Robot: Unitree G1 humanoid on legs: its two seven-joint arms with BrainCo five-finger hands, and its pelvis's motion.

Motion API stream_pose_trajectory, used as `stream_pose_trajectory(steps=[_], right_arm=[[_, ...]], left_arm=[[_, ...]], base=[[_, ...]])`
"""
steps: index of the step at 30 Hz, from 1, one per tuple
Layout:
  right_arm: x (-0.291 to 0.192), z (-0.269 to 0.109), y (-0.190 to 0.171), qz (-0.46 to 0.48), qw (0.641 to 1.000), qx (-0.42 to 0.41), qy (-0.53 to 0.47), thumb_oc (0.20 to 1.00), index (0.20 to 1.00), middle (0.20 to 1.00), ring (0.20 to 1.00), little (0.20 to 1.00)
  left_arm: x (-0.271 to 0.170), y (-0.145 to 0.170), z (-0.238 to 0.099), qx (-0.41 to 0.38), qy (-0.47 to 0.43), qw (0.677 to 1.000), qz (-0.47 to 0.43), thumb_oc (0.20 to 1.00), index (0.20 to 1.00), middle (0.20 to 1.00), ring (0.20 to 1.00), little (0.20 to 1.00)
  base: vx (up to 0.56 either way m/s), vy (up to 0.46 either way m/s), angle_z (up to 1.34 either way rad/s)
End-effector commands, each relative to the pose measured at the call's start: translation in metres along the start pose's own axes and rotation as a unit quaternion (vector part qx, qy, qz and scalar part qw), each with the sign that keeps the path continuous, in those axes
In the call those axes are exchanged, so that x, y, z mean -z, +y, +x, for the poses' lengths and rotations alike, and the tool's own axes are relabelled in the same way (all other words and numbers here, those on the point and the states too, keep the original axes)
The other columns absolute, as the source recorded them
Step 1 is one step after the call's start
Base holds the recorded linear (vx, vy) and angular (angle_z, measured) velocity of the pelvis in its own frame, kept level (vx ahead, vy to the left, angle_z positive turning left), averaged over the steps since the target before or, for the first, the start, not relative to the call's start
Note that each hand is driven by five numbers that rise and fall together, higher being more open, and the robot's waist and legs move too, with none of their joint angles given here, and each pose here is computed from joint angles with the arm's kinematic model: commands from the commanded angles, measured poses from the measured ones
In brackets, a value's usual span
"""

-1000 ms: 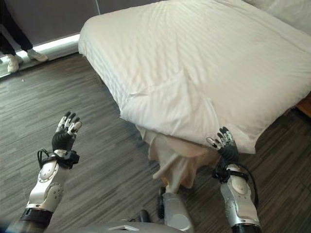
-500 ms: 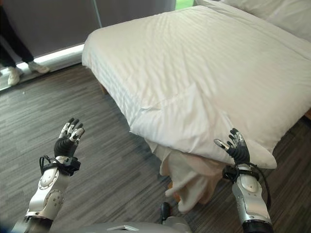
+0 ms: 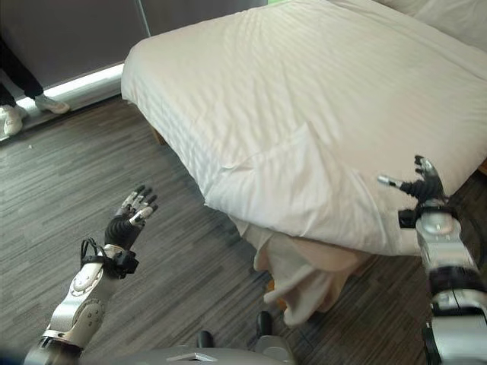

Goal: Making the bed.

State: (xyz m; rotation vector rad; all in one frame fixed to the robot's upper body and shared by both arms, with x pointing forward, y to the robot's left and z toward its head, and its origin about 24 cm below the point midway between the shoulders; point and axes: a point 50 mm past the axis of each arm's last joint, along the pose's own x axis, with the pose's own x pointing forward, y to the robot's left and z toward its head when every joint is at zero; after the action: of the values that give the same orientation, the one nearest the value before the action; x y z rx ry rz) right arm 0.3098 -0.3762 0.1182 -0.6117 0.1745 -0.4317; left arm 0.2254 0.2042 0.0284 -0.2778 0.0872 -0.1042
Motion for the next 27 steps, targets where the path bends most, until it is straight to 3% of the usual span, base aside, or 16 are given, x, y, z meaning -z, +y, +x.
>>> stream_pose_trajectory(steps=[1, 11, 16, 20, 22, 23, 24, 25, 26, 27], right_arm=[[-0.052, 0.023, -0.038, -0.072, 0.995, 0.056, -0.032, 1.0, 1.0, 1.0, 1.0, 1.0], [-0.102, 0.039, -0.045, -0.11, 0.991, 0.072, -0.039, 1.0, 1.0, 1.0, 1.0, 1.0], [-0.103, 0.039, -0.05, -0.106, 0.99, 0.087, -0.032, 1.0, 1.0, 1.0, 1.0, 1.0], [-0.093, 0.04, -0.03, -0.131, 0.989, 0.057, -0.024, 1.0, 1.0, 1.0, 1.0, 1.0], [-0.085, 0.04, 0.004, -0.153, 0.988, 0.008, -0.033, 1.0, 1.0, 1.0, 1.0, 1.0], [-0.082, 0.038, 0.021, -0.163, 0.986, -0.02, -0.038, 0.834, 0.834, 0.834, 0.834, 0.834], [-0.08, 0.036, 0.036, -0.173, 0.983, -0.041, -0.044, 0.316, 0.316, 0.316, 0.316, 0.316], [-0.078, 0.034, 0.048, -0.173, 0.982, -0.056, -0.049, 0.2, 0.2, 0.2, 0.2, 0.2], [-0.078, 0.034, 0.048, -0.173, 0.982, -0.056, -0.049, 0.2, 0.2, 0.2, 0.2, 0.2], [-0.064, 0.022, 0.086, -0.184, 0.974, -0.115, -0.066, 0.2, 0.2, 0.2, 0.2, 0.2]], left_arm=[[-0.026, -0.011, 0.008, 0.048, -0.056, 0.997, -0.008, 1.0, 1.0, 1.0, 1.0, 1.0], [-0.042, -0.021, 0.012, 0.078, -0.087, 0.993, 0.004, 1.0, 1.0, 1.0, 1.0, 1.0], [-0.042, -0.025, 0.014, 0.078, -0.092, 0.993, 0.001, 1.0, 1.0, 1.0, 1.0, 1.0], [-0.04, -0.038, 0.022, 0.094, -0.096, 0.991, 0.0, 1.0, 1.0, 1.0, 1.0, 1.0], [-0.041, -0.045, 0.03, 0.098, -0.104, 0.99, -0.003, 1.0, 1.0, 1.0, 1.0, 1.0], [-0.039, -0.048, 0.031, 0.099, -0.104, 0.99, -0.007, 1.0, 1.0, 1.0, 1.0, 1.0], [-0.04, -0.05, 0.033, 0.1, -0.106, 0.989, -0.008, 1.0, 1.0, 1.0, 1.0, 1.0], [-0.04, -0.05, 0.034, 0.097, -0.108, 0.989, -0.009, 1.0, 1.0, 1.0, 1.0, 1.0], [-0.04, -0.05, 0.034, 0.097, -0.108, 0.989, -0.009, 1.0, 1.0, 1.0, 1.0, 1.0], [-0.044, -0.05, 0.036, 0.09, -0.119, 0.989, -0.009, 1.0, 1.0, 1.0, 1.0, 1.0]], base=[[-0.03, -0.012, 0.14], [-0.05, -0.024, 0.1], [-0.03, -0.019, 0.18], [0.0, -0.022, 0.09], [0.03, -0.014, 0.03], [0.03, -0.015, 0.01], [0.0, 0.0, 0.0], [0.02, -0.004, -0.07], [0.03, 0.008, -0.11], [0.02, 0.007, -0.12]])
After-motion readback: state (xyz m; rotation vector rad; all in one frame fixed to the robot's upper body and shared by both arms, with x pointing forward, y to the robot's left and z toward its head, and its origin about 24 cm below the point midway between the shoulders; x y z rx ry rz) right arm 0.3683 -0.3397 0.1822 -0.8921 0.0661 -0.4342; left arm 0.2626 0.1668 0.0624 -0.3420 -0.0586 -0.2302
